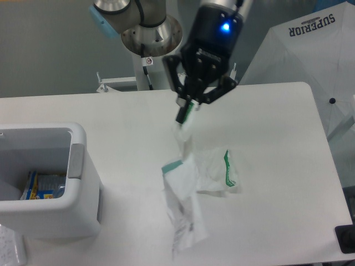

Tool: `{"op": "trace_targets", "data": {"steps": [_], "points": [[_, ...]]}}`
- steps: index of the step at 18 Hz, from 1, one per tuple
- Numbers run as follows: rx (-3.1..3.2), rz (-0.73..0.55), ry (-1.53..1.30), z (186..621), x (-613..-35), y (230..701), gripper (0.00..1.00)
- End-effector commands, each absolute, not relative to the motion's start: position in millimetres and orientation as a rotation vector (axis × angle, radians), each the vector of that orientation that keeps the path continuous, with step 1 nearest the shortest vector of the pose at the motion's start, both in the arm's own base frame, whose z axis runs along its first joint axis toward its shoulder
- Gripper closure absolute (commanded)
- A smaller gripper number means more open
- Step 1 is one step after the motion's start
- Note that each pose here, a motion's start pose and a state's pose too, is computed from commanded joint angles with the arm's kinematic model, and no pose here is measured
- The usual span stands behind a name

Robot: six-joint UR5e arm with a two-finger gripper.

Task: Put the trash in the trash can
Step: 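Carry the labeled bag up and over to the white bin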

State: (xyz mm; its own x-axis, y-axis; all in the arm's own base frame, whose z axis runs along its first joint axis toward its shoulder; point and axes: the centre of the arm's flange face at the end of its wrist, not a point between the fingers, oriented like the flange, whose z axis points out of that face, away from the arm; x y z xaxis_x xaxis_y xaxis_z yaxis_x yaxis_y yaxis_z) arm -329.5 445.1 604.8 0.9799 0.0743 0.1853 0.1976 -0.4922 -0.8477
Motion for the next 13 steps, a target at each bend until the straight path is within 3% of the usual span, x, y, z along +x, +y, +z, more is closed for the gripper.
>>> {"op": "trace_targets", "data": {"steps": [7,13], "points": [[-2.096,-0.001,0.217,588,-260,431,0.97],[-2.095,-0.061,0.289,580,-232,455,0.97]]}}
